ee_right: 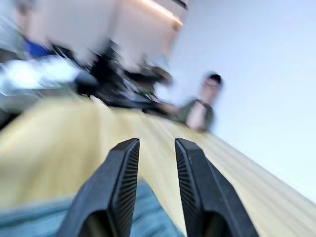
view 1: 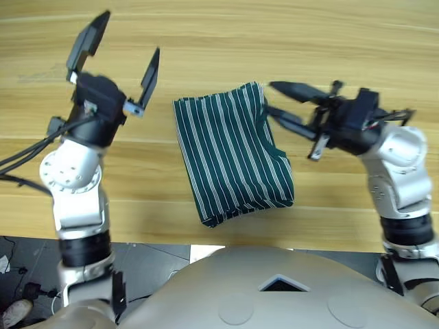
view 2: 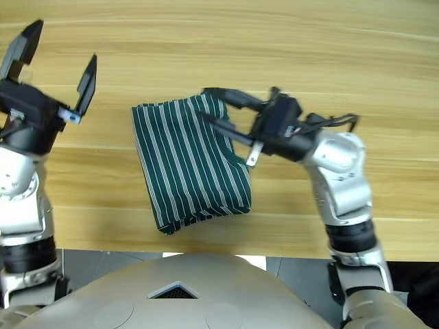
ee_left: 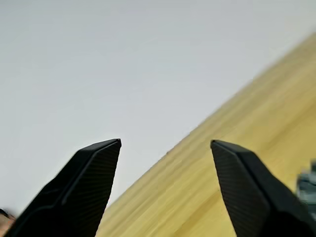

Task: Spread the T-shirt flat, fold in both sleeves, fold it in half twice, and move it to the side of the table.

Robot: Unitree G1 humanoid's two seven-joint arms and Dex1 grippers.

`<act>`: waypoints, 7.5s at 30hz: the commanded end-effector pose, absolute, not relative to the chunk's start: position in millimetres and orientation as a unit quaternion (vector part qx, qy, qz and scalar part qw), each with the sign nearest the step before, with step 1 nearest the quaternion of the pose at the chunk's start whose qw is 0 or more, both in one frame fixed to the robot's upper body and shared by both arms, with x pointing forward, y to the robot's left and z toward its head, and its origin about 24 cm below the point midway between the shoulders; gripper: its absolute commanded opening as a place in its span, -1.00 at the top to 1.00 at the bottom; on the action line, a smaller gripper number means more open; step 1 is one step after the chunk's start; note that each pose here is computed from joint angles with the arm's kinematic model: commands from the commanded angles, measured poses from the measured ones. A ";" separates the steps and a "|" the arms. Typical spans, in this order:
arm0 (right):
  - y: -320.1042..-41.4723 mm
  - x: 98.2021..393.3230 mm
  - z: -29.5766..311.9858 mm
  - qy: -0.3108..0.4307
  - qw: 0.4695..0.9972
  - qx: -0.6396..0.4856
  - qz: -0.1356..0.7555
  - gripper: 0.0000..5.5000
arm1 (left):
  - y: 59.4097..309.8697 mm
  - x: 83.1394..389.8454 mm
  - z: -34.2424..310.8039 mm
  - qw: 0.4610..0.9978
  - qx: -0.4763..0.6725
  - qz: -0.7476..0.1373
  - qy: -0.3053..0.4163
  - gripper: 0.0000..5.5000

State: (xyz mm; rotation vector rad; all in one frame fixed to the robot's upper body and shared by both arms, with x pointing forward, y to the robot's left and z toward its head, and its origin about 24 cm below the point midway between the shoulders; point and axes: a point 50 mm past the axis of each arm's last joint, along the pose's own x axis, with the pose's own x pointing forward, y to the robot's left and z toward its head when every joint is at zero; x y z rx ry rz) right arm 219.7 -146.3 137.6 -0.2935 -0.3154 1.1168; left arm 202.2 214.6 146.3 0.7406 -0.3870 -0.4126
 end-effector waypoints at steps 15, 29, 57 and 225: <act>-237.6 227.3 59.5 -0.159 0.504 -0.599 0.601 -0.08 | 223.2 140.9 67.3 0.585 0.636 -0.492 -0.100 -0.24; -222.1 207.6 28.7 -0.175 0.458 -0.556 0.671 -0.08 | 211.8 116.5 43.4 0.575 0.579 -0.572 -0.085 -0.24; -190.4 179.7 15.0 -0.129 0.536 -0.460 0.696 0.01 | 209.9 115.3 24.1 0.555 0.564 -0.609 -0.054 0.37; -174.8 276.2 71.3 -0.257 0.966 -0.009 0.030 0.50 | 138.8 247.5 76.5 0.972 0.062 -0.038 -0.224 -0.51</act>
